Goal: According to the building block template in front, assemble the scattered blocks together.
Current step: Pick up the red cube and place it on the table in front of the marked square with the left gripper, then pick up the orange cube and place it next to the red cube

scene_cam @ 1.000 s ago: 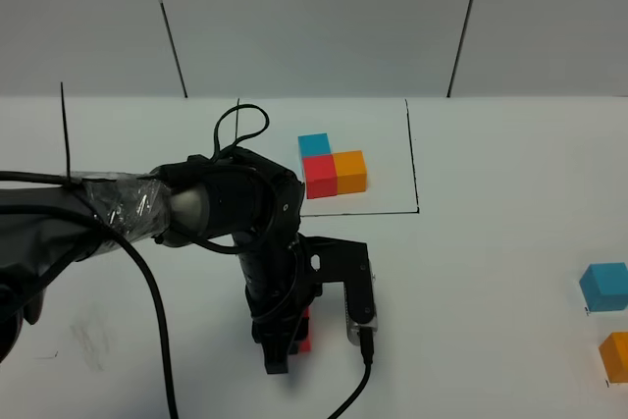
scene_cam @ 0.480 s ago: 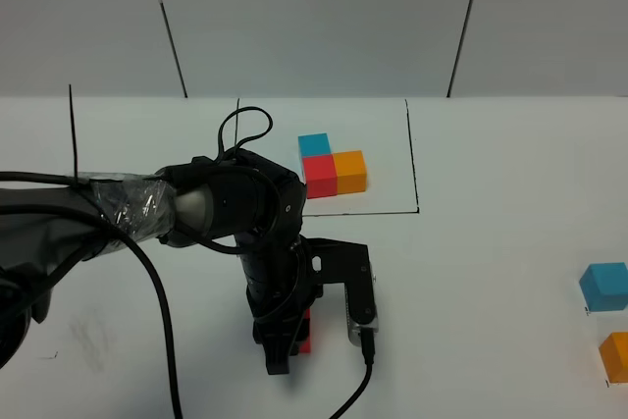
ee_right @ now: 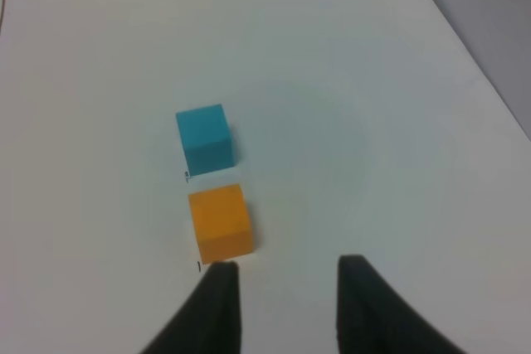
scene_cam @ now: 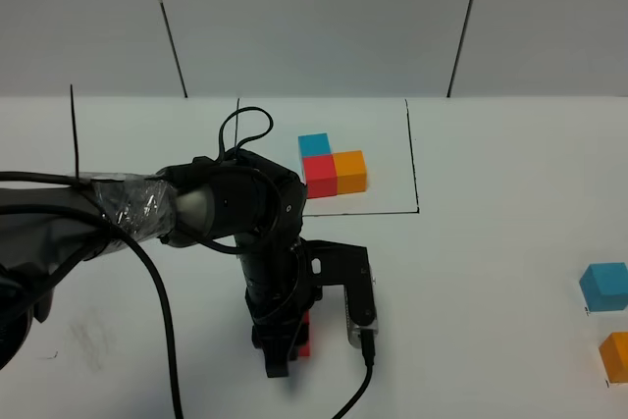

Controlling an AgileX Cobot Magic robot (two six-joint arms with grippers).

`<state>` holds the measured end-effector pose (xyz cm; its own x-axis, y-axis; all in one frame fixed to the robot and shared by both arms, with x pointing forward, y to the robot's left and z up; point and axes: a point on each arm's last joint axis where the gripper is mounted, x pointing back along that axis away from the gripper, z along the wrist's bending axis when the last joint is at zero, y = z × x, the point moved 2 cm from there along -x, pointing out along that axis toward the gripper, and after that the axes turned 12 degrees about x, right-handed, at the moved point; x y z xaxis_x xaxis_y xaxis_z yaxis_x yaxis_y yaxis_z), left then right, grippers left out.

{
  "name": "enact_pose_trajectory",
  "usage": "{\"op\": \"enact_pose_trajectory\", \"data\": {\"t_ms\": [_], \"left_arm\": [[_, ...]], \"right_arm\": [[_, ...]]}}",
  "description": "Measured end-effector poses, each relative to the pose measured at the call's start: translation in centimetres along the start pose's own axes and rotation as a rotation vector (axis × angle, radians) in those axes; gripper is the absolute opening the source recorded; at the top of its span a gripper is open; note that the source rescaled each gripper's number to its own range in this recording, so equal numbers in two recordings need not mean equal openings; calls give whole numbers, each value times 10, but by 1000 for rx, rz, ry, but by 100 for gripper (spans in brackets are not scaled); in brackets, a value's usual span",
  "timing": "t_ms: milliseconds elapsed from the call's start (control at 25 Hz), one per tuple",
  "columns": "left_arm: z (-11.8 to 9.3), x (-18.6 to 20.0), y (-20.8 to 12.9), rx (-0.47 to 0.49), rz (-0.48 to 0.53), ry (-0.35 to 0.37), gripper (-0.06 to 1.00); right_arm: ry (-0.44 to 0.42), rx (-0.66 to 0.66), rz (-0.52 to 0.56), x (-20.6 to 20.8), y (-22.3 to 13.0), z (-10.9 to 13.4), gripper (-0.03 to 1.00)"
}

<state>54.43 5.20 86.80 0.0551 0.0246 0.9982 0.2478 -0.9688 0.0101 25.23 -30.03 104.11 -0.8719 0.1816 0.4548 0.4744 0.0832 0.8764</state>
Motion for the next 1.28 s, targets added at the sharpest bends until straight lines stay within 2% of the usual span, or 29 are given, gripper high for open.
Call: {"op": "enact_pose_trajectory", "data": {"t_ms": [160,320,440,520,720,960,1160,1280], "left_arm": [[-1,-1,-1,2,9,-8,48],[-1,-1,-1,3,11,-10,75],[-1,4,-1,2,0,-2,90],[-1,13,0,1,-18,12,96],[-3,54,1,18,-75,53,100],[-6,121,0,242,-135,96,100],[-2,180,-14,420,-189,261,100],[-2,210,-37,578,-180,379,100]], "right_arm": [[0,0,0,0,0,0,0],[0,0,0,0,0,0,0],[0,0,0,0,0,0,0],[0,0,0,0,0,0,0],[0,0,0,0,0,0,0],[0,0,0,0,0,0,0],[0,0,0,0,0,0,0],[0,0,0,0,0,0,0]]}}
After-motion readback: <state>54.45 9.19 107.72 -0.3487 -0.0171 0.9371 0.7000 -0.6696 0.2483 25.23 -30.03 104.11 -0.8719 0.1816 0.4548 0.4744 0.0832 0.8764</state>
